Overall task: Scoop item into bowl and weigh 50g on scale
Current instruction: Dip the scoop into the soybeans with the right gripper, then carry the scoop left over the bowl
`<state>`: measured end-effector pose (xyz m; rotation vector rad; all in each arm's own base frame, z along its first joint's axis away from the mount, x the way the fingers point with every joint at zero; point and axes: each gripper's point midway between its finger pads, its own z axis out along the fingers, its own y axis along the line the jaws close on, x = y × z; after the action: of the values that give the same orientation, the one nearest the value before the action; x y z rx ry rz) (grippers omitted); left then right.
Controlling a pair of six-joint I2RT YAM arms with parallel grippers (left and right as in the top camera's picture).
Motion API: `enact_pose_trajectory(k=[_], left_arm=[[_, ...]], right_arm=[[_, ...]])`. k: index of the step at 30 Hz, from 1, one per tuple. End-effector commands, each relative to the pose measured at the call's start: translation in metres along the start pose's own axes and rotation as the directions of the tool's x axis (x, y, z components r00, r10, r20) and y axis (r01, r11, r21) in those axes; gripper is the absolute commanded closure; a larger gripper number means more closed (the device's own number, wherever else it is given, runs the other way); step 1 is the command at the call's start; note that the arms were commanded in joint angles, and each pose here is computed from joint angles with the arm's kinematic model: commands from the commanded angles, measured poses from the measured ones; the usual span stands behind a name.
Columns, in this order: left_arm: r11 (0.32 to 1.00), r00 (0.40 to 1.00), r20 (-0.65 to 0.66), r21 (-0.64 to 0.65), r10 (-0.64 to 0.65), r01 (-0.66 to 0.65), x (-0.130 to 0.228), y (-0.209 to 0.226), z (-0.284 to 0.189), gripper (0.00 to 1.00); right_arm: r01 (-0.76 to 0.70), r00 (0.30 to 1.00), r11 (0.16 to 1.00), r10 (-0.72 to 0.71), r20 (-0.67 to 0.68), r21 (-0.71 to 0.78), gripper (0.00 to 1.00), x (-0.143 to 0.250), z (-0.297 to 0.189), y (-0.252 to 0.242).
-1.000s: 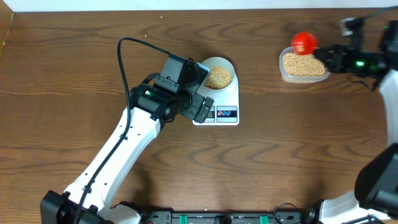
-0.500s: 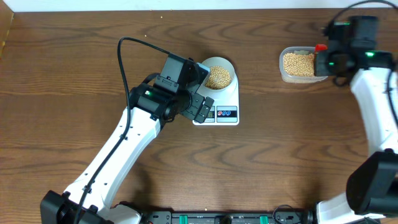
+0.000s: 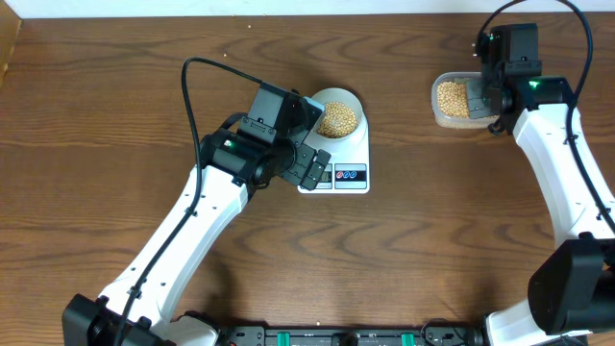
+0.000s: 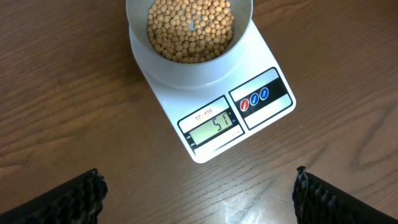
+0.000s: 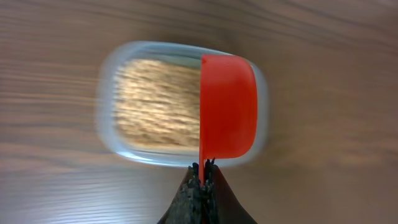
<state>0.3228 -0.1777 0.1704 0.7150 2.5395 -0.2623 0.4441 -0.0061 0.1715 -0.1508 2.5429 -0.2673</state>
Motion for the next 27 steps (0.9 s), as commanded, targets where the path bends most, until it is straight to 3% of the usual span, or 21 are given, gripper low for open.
enact_pose_trajectory(k=[1, 6, 17, 21, 27], left_arm=[[1.0, 1.0, -0.007, 0.0, 0.002, -0.002, 0.001, 0.001, 0.002, 0.02], [1.0, 1.0, -0.008, 0.0, 0.002, -0.002, 0.001, 0.001, 0.002, 0.02], [1.0, 1.0, -0.008, 0.0, 0.002, -0.002, 0.001, 0.001, 0.002, 0.02], [1.0, 1.0, -0.008, 0.0, 0.002, -0.002, 0.001, 0.001, 0.002, 0.02], [1.0, 1.0, -0.008, 0.0, 0.002, -0.002, 0.001, 0.001, 0.002, 0.02]], right_arm=[[0.012, 0.996, 0.922, 0.025, 0.09, -0.387, 0.99, -0.021, -0.018, 0.067], [0.103, 0.982, 0.785, 0.018, 0.188, -0.611, 0.98, -0.039, -0.047, 0.122], [0.239, 0.966, 0.663, -0.087, 0.244, -0.71, 0.99, -0.031, -0.076, 0.201], [0.252, 0.967, 0.643, -0.132, 0.22, -0.723, 0.99, -0.019, -0.07, 0.22], [0.239, 0.971, 0.689, -0.178, 0.16, -0.684, 0.99, -0.005, -0.043, 0.227]])
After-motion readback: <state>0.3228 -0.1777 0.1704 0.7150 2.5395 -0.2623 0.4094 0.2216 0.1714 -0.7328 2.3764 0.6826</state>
